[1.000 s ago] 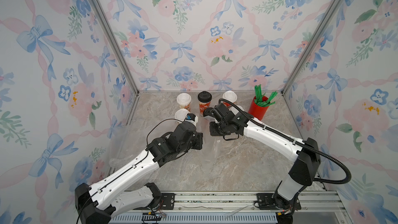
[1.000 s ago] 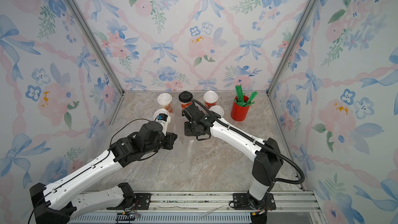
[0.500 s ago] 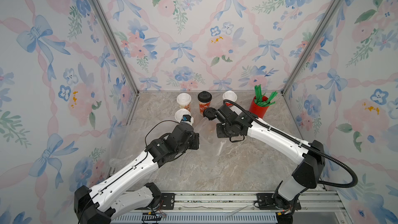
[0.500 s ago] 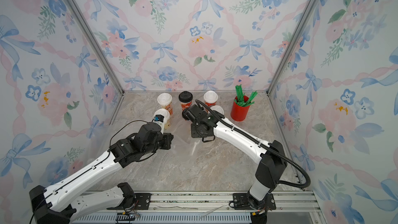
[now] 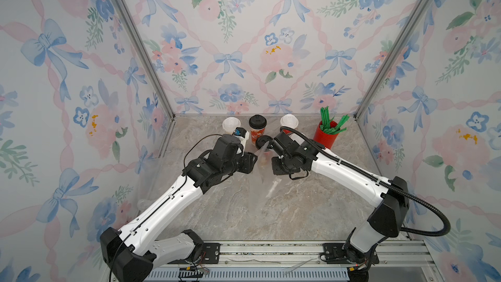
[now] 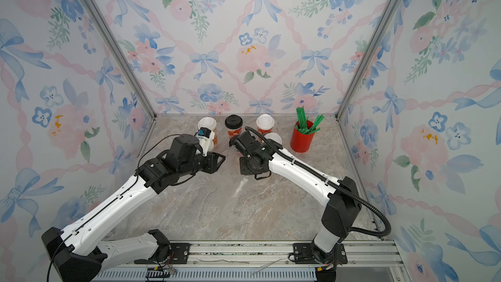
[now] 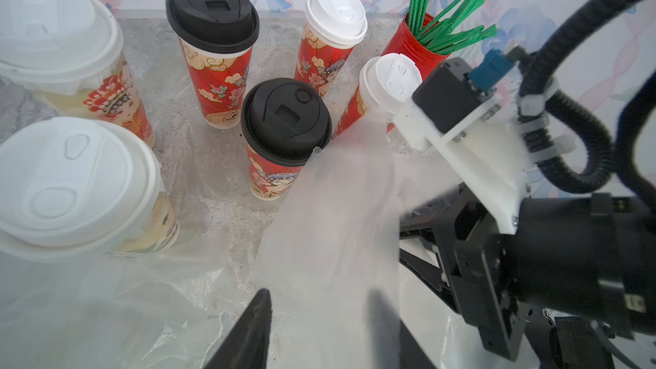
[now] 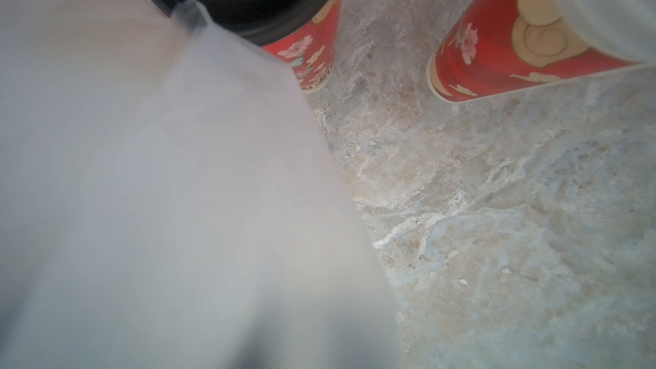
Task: Pack milk tea into plastic carrier bags
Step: Adjust the plastic carrier bag at the center of the board.
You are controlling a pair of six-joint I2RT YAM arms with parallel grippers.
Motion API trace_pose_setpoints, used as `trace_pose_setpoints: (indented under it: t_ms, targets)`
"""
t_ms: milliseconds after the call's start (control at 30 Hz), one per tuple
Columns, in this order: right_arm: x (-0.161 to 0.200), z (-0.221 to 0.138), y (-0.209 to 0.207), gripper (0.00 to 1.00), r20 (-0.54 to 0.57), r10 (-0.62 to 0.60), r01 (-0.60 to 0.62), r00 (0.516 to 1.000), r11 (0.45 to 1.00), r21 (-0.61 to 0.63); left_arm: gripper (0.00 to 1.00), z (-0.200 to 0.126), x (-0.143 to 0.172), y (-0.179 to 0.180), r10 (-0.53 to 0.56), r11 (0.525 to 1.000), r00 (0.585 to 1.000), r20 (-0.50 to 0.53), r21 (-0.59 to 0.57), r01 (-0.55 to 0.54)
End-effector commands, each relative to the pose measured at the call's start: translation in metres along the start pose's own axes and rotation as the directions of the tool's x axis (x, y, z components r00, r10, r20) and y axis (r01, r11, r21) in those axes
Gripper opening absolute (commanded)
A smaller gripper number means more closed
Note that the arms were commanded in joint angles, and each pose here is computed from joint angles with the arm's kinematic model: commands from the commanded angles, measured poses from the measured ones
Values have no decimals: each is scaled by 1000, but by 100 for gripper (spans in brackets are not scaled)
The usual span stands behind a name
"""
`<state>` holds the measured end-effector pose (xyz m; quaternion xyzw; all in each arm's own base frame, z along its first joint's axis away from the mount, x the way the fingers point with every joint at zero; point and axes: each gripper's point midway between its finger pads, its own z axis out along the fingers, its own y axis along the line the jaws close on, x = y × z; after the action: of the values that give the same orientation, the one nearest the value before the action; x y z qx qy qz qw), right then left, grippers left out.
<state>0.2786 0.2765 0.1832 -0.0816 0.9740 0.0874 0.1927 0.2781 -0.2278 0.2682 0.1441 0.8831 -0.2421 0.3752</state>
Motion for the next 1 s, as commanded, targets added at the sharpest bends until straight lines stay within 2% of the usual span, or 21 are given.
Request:
trace_pose_setpoints:
  t_ms: [0, 100, 267, 367, 500, 667, 733, 800, 867, 900, 933, 967]
  targets:
    - [-1, -12, 4, 26, 5, -18, 19, 1000, 1000, -24, 45, 7, 18, -6, 78, 996, 992, -102, 50, -74]
    - [1, -12, 3, 26, 1, -47, 47, 999, 999, -20, 47, 10, 18, -5, 90, 995, 990, -110, 56, -85]
    - [0, -15, 2, 23, -1, -63, 63, 998, 998, -15, 67, 0, 1, -3, 78, 994, 995, -69, 78, -73]
    - [0, -16, 0, 18, -3, -71, 71, 997, 997, -7, 72, -11, -9, 5, 69, 995, 996, -48, 72, -66]
    - [0, -21, -2, 13, -8, -94, 94, 996, 996, 4, 75, -23, -18, 12, 63, 995, 997, -34, 86, -60]
    - [0, -26, -1, 8, -10, -121, 121, 993, 993, 3, 77, -25, -16, 8, 94, 988, 993, -68, 132, -85]
    - [2, -19, -2, 5, -36, -134, 135, 990, 991, 19, 77, -27, -19, 6, 104, 985, 992, -70, 145, -92]
    - [2, -20, -5, 3, -39, -143, 144, 989, 989, 30, 78, -32, -27, 11, 76, 989, 996, -45, 130, -69]
    - [2, -20, -11, 0, -37, -141, 143, 989, 988, 62, 67, -37, -33, 17, 49, 991, 998, -29, 125, -45]
    - [2, -20, -14, 0, -38, -141, 144, 989, 987, 75, 66, -39, -34, 19, 39, 991, 999, -25, 128, -35]
    - [2, -20, -17, 0, -37, -140, 143, 989, 986, 88, 58, -39, -33, 18, 31, 989, 999, -29, 142, -27]
    - [3, -20, -18, 0, -40, -140, 143, 989, 986, 91, 24, -39, -30, 12, 35, 983, 999, -38, 179, -28]
